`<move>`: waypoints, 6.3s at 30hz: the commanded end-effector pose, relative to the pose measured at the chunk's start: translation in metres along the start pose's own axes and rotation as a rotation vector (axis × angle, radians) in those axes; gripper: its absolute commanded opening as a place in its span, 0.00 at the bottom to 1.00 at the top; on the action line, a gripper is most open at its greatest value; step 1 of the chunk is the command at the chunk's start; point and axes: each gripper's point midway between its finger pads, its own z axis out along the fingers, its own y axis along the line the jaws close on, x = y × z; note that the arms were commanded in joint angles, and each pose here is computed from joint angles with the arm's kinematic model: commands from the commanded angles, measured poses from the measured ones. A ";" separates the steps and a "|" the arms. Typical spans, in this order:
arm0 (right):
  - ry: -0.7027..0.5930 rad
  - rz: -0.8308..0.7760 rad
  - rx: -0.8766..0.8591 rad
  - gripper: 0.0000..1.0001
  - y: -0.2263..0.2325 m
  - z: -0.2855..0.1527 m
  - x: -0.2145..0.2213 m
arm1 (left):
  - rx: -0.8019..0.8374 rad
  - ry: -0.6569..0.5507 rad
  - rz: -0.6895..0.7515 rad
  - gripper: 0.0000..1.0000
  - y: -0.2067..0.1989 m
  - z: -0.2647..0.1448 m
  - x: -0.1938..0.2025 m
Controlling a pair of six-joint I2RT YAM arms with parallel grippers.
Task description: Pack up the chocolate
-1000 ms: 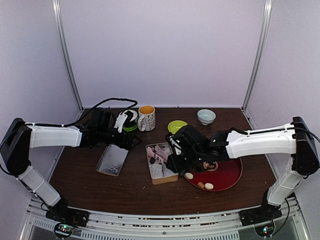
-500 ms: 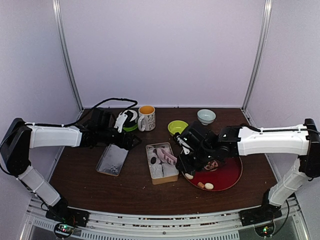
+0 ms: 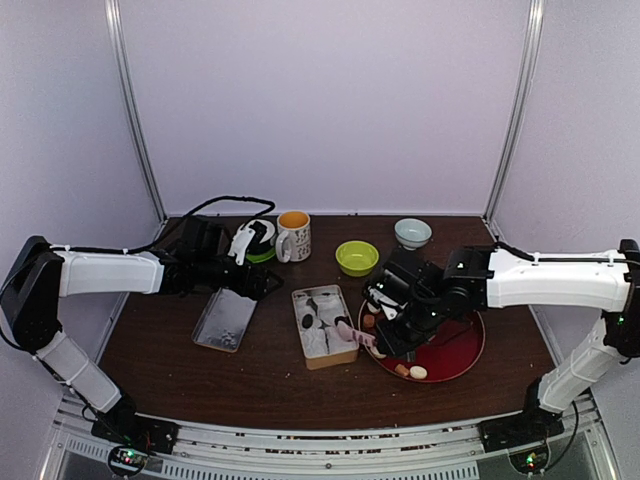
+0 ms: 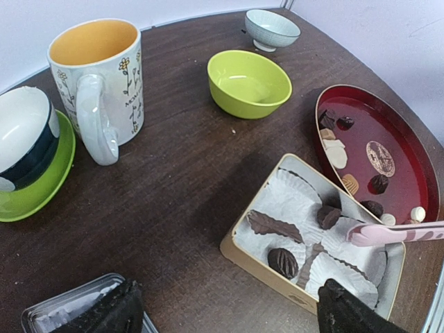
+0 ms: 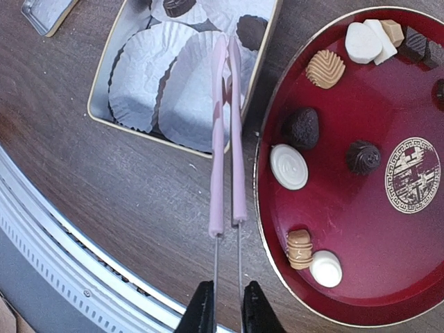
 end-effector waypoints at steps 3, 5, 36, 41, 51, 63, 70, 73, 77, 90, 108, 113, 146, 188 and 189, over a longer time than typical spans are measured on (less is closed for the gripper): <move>-0.017 -0.001 0.087 0.08 -0.006 -0.002 -0.012 | -0.004 -0.036 0.020 0.89 -0.002 -0.006 -0.010; -0.026 -0.004 0.117 0.08 -0.008 0.000 -0.018 | -0.004 -0.037 0.021 0.89 -0.002 -0.006 -0.010; -0.197 -0.134 0.259 0.05 -0.001 -0.007 -0.087 | -0.007 -0.038 0.024 0.89 -0.002 -0.007 -0.010; -0.077 -0.133 0.179 0.05 0.004 -0.011 -0.055 | -0.005 -0.039 0.024 0.89 -0.002 -0.007 -0.011; 0.044 -0.112 0.161 0.05 -0.001 -0.012 -0.023 | 0.001 -0.038 0.023 0.89 -0.003 -0.006 -0.010; 0.019 -0.099 0.286 0.00 -0.014 0.007 -0.037 | 0.001 -0.038 0.024 0.89 -0.003 -0.006 -0.010; -0.109 -0.103 0.316 0.00 -0.008 0.008 -0.073 | 0.003 -0.040 0.025 0.89 -0.003 -0.006 -0.011; -0.161 -0.106 0.323 0.00 -0.005 0.006 -0.088 | 0.002 -0.038 0.026 0.89 -0.003 -0.006 -0.010; -0.176 -0.124 0.340 0.00 -0.002 0.002 -0.099 | -0.006 -0.035 0.026 0.89 -0.001 -0.005 -0.009; -0.209 -0.065 0.224 0.07 -0.016 -0.046 -0.075 | -0.026 -0.040 0.042 0.90 0.001 -0.009 -0.011; -0.098 0.048 0.212 0.23 -0.063 -0.030 -0.025 | -0.032 -0.047 0.051 0.90 0.002 -0.010 -0.011; -0.094 0.055 0.211 0.24 -0.063 -0.023 -0.029 | -0.036 -0.051 0.053 0.90 0.002 -0.011 -0.012; -0.053 0.073 0.365 0.34 -0.090 0.001 -0.027 | -0.013 -0.040 0.046 0.90 -0.001 -0.008 -0.010; -0.104 0.133 0.141 0.65 -0.069 0.019 -0.003 | -0.009 -0.041 0.045 0.89 -0.001 -0.007 -0.010; -0.110 0.142 0.119 0.67 -0.067 0.021 -0.001 | -0.009 -0.039 0.044 0.89 -0.001 -0.007 -0.010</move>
